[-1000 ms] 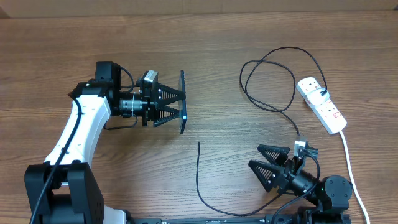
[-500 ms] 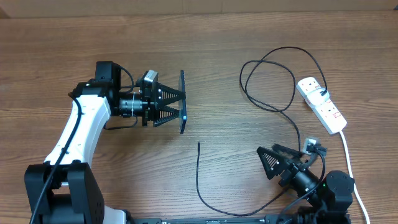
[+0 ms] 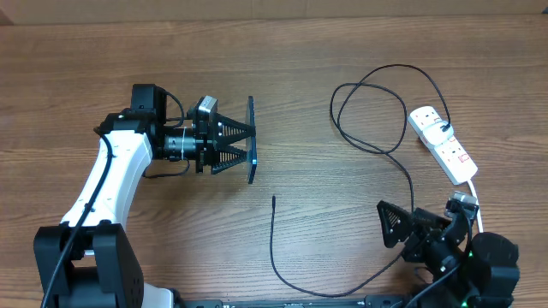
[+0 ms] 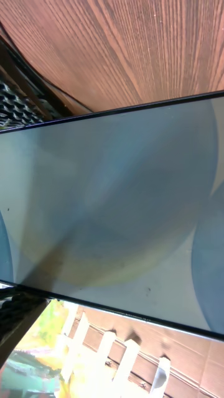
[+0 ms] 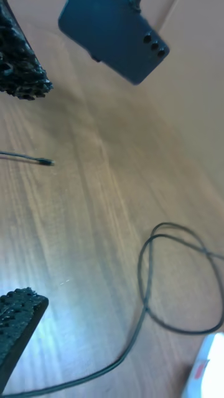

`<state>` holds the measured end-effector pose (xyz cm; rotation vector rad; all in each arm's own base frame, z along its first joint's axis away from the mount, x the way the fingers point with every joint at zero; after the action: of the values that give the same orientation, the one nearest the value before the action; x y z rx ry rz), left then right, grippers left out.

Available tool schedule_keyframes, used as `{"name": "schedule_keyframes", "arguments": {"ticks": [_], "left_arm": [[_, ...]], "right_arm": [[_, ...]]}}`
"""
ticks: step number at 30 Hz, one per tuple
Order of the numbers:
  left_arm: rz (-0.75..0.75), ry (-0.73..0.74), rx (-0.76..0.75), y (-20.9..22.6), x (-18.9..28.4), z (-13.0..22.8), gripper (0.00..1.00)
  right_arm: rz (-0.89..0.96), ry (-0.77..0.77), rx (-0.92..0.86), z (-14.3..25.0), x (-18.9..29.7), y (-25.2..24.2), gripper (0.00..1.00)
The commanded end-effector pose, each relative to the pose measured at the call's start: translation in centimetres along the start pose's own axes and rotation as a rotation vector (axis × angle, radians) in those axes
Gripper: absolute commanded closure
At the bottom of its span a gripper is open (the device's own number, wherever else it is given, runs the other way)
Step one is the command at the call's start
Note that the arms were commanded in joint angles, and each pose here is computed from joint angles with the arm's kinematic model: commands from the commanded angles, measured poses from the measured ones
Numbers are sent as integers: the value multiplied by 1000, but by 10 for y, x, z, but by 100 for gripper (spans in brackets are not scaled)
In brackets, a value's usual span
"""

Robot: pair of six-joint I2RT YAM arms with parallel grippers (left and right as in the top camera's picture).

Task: Plug charger to phone and switch on socket
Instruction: 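Raise the right gripper and swing it toward the held smartphone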

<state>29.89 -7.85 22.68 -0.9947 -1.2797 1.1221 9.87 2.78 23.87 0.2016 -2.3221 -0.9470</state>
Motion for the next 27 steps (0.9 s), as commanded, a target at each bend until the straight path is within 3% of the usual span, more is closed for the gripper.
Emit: {"name": "schedule_keyframes", "arguments": {"ticks": [1,5,9,14,27], "left_arm": [[33,7,-8,-2,0,0,75],[29,6,-8,-1,0,0,75],[-23,-5,11,3,0,-1,75],[-22,-5,29,3,0,-1,75],[-24,-14,36,2,0,-4,76]], "right_arm": [[33,14,8,-11,15,15,1],[40,81,0,-19,20,27,0],[-132,141,52,-25,15,46,0],[-238,109,99,-35,13,59,0],[-282,57,195,-55,-1,69,0]]}}
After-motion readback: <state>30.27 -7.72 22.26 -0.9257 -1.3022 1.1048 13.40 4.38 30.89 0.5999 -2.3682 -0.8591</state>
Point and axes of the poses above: each gripper's point midway between its finger pads, its own x axis back along the fingers, its own y axis along the line the jaws close on, z = x × y, the point moved 9 cm from there along x, back along the fingers, and after that the axes turned 10 degrees about -x, right-handed, at the moved point
